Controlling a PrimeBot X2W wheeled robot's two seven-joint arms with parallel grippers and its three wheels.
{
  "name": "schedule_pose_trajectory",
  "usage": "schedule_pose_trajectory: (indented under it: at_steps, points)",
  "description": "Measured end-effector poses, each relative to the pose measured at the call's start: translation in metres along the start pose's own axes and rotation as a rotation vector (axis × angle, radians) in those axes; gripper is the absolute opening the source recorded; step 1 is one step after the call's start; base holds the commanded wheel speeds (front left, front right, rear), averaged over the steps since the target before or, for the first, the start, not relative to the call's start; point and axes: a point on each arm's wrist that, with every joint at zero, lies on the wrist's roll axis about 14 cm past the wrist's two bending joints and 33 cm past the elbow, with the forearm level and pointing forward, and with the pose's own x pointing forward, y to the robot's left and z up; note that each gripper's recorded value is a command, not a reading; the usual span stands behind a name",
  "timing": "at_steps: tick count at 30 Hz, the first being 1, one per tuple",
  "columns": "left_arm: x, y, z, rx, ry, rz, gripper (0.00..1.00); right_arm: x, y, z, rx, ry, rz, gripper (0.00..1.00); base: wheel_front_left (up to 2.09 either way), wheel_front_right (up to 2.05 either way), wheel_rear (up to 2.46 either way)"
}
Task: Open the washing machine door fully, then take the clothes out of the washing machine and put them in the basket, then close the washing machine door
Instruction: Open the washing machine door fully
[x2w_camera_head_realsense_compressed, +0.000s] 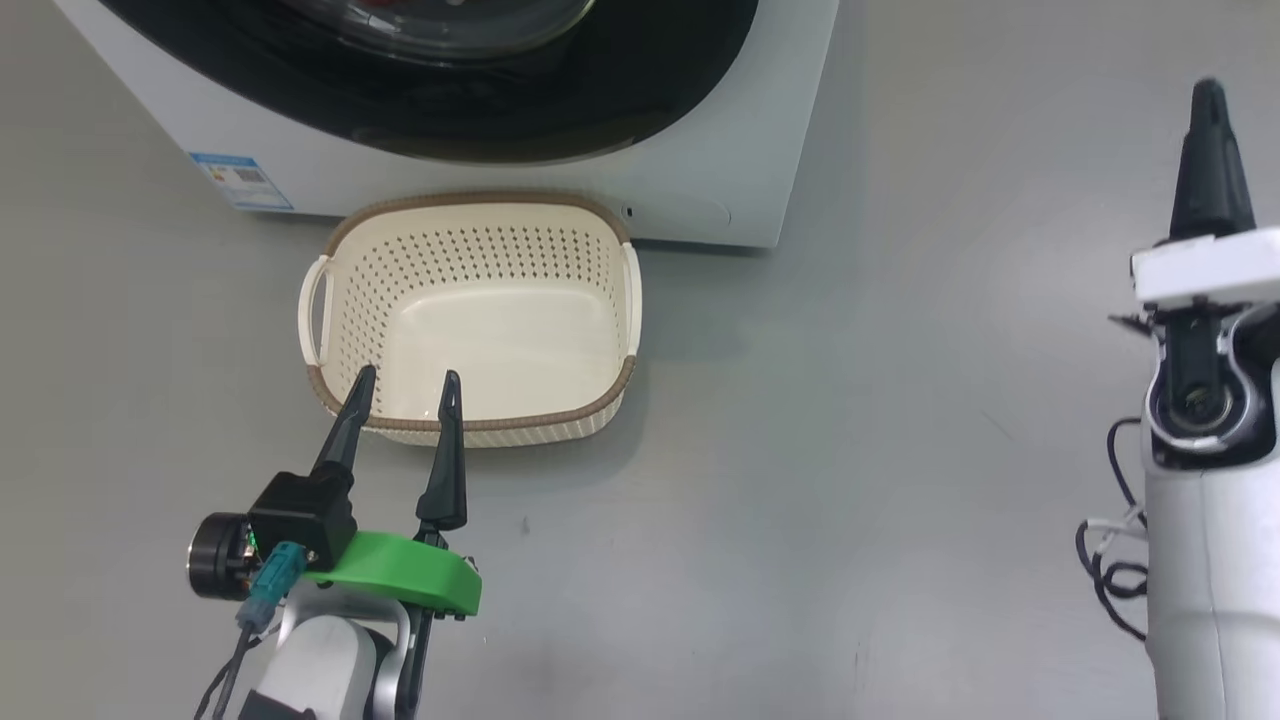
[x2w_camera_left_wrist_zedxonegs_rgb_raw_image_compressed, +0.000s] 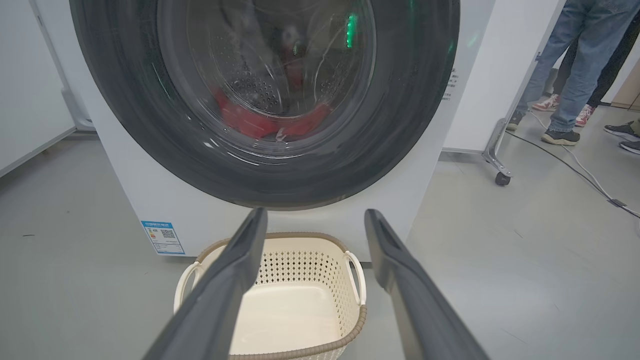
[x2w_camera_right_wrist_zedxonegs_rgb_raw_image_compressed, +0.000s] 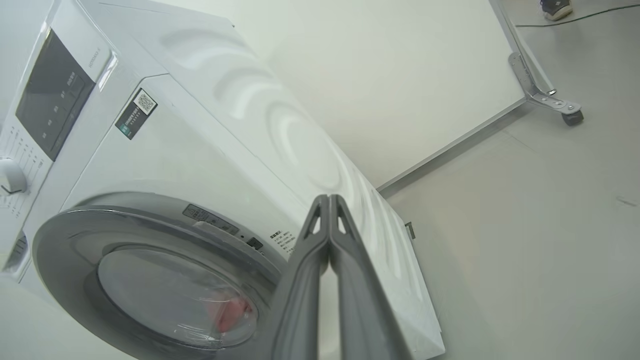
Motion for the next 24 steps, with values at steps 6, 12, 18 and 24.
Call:
schedule_pose_trajectory:
  at_steps: [6, 12, 18, 24]
  points:
    - [0.016, 0.007, -0.009, 0.003, 0.018, 0.009, 1.0, 0.05, 0.021, -0.011, 0.113, 0.073, 0.073, 0.0, 0.0, 0.0, 0.0]
    - [0.035, 0.014, -0.017, 0.01, 0.026, 0.017, 1.0, 0.093, 0.04, -0.026, 0.174, 0.16, 0.14, 0.0, 0.0, 0.0, 0.0]
    - [0.049, 0.023, -0.033, 0.007, 0.06, 0.03, 1.0, 0.127, 0.055, -0.05, 0.254, 0.266, 0.195, 0.0, 0.0, 0.0, 0.0]
    - [0.057, 0.035, -0.043, -0.005, 0.077, 0.054, 1.0, 0.148, 0.055, -0.089, 0.299, 0.397, 0.192, 0.0, 0.0, 0.0, 0.0]
